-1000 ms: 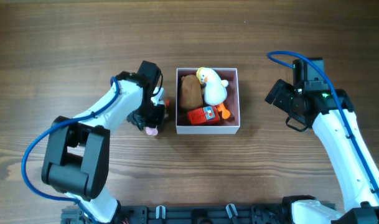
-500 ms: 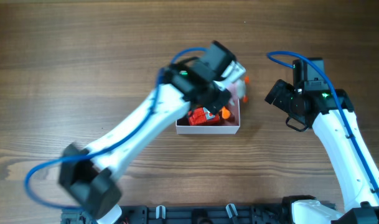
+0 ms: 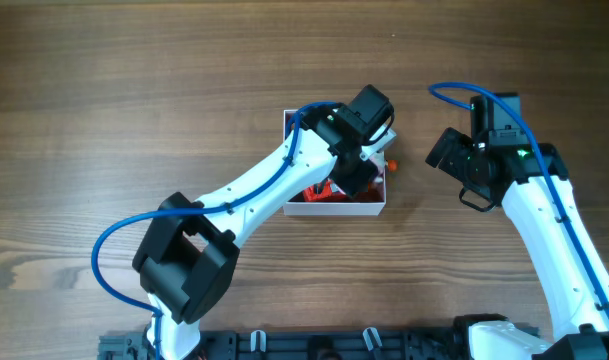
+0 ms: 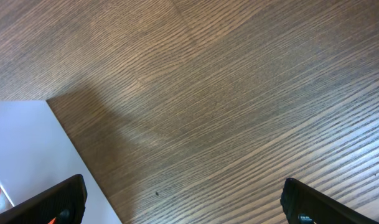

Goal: Pack container
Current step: 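Carry the figurine with the left gripper and release it in the box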

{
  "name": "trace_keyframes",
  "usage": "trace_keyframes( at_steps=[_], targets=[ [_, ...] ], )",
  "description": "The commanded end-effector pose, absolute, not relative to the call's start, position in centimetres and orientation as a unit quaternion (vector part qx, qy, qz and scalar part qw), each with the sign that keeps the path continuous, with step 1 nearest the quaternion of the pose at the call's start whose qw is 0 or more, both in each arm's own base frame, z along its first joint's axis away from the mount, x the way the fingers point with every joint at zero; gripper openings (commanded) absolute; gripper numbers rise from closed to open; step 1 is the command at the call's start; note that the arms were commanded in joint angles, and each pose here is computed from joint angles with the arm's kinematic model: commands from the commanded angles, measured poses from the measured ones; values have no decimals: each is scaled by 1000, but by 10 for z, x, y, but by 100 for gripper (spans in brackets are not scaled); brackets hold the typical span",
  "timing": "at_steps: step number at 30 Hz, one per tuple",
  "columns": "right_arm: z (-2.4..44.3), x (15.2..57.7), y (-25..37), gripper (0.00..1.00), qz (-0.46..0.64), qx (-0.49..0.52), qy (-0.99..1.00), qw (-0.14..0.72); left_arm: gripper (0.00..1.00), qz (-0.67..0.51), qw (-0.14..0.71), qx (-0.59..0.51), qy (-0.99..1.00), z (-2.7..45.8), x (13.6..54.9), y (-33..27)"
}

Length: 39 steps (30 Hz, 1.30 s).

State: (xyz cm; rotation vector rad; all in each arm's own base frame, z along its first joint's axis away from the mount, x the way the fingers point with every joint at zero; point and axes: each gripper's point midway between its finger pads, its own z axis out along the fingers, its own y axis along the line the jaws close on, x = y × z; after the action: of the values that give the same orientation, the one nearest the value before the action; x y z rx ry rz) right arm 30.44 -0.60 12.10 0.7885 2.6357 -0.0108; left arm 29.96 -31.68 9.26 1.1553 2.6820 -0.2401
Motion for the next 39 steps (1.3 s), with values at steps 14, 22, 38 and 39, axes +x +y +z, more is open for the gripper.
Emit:
trace_keyframes(
  at_steps=[14, 22, 38, 39],
  targets=[
    [117, 303, -6, 100, 0, 290, 938, 188, 9, -165, 189, 350, 902, 172, 318, -318],
    [117, 303, -6, 100, 0, 290, 938, 188, 6, -129, 153, 327, 924, 115, 342, -312],
    [117, 303, -6, 100, 0, 290, 938, 188, 22, -66, 103, 297, 947, 65, 317, -323],
    [117, 303, -6, 99, 0, 290, 938, 188, 23, -66, 105, 291, 949, 66, 322, -319]
  ],
)
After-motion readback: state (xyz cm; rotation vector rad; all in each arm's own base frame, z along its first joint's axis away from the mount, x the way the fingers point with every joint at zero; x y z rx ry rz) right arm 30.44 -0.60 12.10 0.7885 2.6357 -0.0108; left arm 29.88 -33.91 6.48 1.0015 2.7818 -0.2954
